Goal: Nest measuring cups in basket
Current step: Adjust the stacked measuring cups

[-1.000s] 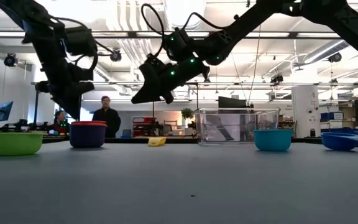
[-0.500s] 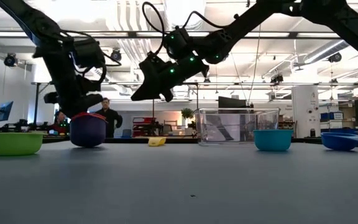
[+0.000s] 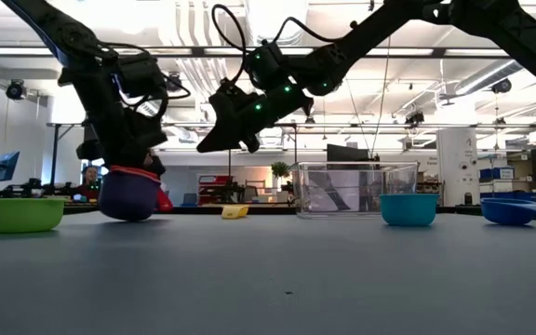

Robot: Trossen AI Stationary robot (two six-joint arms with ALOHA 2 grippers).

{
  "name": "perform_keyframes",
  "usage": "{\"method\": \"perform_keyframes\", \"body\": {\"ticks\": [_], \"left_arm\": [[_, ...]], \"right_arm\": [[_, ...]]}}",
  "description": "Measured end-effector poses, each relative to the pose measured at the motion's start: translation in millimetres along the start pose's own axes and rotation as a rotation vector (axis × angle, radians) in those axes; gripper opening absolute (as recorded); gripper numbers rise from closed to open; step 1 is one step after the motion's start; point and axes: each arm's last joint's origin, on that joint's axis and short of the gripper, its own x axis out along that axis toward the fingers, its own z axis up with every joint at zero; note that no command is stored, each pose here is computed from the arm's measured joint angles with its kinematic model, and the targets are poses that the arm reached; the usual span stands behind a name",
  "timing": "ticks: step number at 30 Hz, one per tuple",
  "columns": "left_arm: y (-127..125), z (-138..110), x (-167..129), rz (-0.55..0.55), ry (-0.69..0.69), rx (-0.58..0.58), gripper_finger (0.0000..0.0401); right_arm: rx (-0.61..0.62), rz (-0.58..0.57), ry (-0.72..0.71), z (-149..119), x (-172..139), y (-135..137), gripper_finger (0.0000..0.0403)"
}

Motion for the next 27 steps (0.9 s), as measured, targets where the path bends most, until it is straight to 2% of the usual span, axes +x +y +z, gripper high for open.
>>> {"method": "perform_keyframes", "body": {"ticks": [5,13,20,23,27], "left_arm": [[-9,-4,-4,-0.025,0.003,-0.012,0.0000],[-14,11,-23,-0.056,-0.059,0.025,0.0000],[-7,5,-34,-0.011,0.028,0.083,0.0000],[-3,-2,-37,0.005,0.058,0.091,0.0000],[0,-9,-35,-0.010,0.022,0.100,0.0000]], "right_arm": [[0.001,0.000,0.005,0,0,0,0.0009],[0.033,0.009,0.027,-3,0,1,0.0009],[0.061,0.197,0.058,-9,2,17,0.0009],[0.052,0.234,0.077,-15,7,32,0.0009],[0.034,0.262,0.070,-20,17,46,0.0009]]}}
